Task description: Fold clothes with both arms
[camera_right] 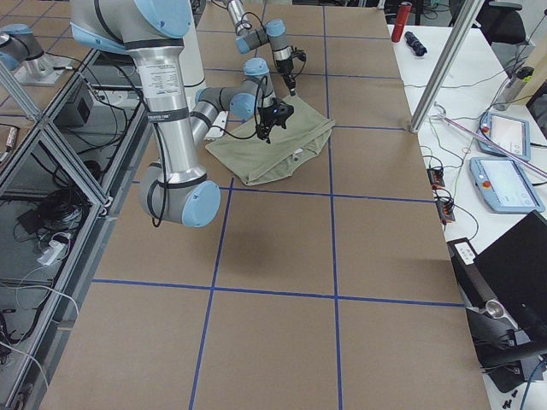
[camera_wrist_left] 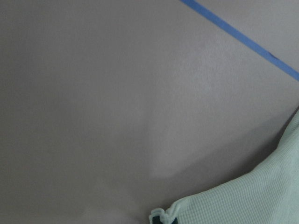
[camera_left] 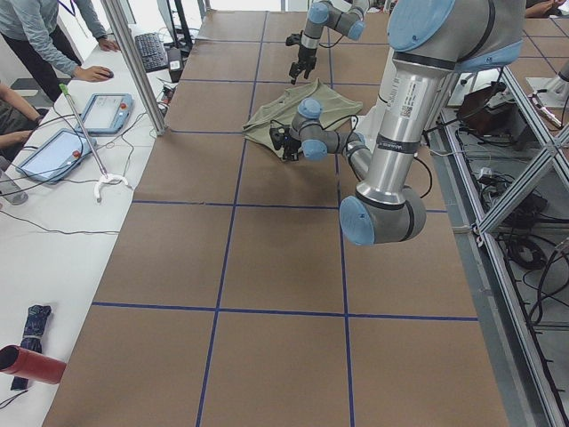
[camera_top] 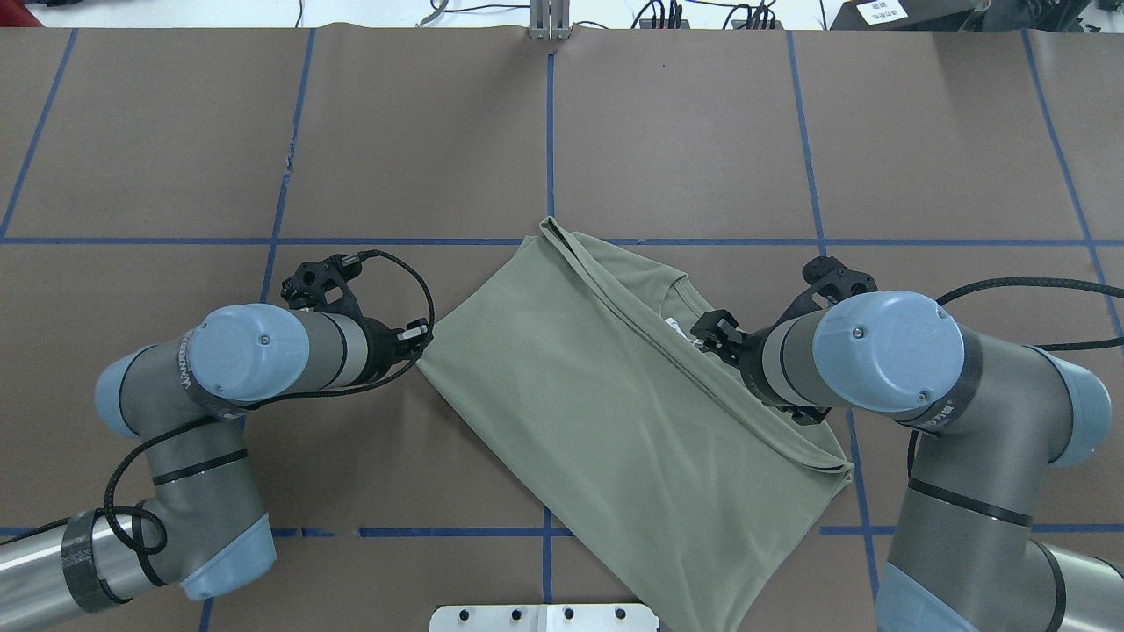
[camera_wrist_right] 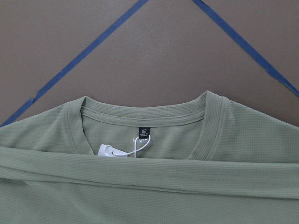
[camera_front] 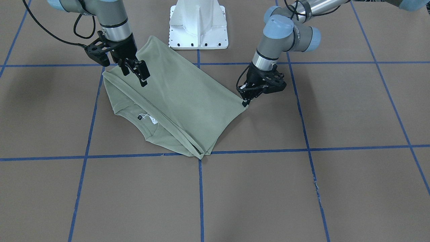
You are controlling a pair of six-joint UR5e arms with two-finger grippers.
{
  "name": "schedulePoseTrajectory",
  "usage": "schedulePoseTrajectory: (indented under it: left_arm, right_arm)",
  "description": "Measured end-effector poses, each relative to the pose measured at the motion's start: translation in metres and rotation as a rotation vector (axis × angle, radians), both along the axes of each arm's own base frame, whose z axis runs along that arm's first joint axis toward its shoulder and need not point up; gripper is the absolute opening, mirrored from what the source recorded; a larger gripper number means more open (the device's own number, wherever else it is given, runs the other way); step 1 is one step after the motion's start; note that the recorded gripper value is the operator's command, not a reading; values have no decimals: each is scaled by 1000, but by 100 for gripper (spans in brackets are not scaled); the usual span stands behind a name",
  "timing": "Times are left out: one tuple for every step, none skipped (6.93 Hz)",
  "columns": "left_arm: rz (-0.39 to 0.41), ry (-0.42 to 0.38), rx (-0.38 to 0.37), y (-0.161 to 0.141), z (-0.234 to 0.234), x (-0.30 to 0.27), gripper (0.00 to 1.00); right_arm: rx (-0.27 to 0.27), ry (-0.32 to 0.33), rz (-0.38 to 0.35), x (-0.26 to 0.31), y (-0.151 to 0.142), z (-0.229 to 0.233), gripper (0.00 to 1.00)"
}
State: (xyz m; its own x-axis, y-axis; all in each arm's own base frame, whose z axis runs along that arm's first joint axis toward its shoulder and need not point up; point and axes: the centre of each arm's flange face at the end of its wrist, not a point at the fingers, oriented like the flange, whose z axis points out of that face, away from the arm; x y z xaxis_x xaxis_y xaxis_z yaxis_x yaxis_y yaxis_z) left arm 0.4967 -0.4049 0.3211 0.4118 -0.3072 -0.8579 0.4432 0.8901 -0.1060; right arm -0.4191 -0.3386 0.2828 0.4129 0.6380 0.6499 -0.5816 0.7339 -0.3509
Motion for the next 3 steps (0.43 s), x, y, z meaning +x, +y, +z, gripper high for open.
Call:
schedulePoseTrajectory:
  left_arm:
    - [-36, -27, 48, -44, -5, -13, 0]
    - [-93, -47, 73, -103, -19, -18, 0]
    - [-153, -48, 86, -162, -39, -20, 0]
  right_arm:
    - [0, 2, 0, -1, 0, 1, 100]
    - [-2, 6, 1, -2, -1, 2, 100]
    - [-4, 8, 3, -3, -1, 4, 100]
